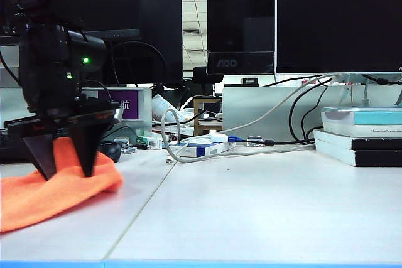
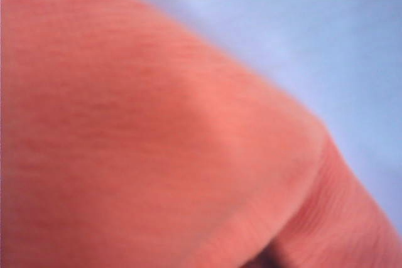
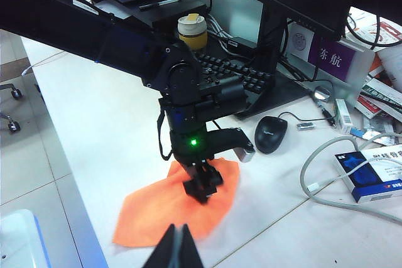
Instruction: Wipe the table from left to right using the rag.
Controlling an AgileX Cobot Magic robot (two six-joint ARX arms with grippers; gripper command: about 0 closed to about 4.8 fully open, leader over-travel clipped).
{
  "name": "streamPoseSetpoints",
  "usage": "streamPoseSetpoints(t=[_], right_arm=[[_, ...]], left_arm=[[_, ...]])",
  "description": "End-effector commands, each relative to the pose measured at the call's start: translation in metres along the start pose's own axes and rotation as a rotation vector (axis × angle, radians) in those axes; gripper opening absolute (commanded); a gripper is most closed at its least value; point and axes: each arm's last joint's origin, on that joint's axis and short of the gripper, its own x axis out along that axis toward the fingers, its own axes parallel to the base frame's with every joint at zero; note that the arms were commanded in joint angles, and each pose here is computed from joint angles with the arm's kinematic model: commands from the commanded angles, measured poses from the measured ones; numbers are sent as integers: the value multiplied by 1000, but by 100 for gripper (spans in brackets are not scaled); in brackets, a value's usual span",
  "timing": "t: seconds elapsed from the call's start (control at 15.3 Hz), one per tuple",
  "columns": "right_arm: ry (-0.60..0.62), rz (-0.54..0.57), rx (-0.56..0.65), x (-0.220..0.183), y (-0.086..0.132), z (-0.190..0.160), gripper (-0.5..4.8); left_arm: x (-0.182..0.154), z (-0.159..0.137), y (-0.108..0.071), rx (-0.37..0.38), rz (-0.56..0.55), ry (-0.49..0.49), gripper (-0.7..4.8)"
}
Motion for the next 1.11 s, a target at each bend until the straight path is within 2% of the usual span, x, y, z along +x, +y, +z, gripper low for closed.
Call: streamPoseSetpoints(t=[0.07, 0.26, 0.39, 0.59, 0.85, 1.11], right_arm=[[-1, -18, -3, -6, 0, 0, -1], [97, -155, 0, -17, -3, -10, -1], [146, -159, 1, -19, -3, -15, -1], [229, -159, 12, -21, -2, -23, -1], [298, -193, 61, -25, -3, -30, -1], [370, -247, 76, -33, -3, -38, -1]], left_arm=[[13, -6, 0, 14, -65, 68, -5], [14, -7, -9, 33, -84, 82, -5], [16, -7, -19, 66, -86, 86, -5], [21, -8, -54, 168, -84, 79, -5], [26, -12, -93, 260, -61, 56, -5], [30, -17, -125, 341, -43, 23, -5]])
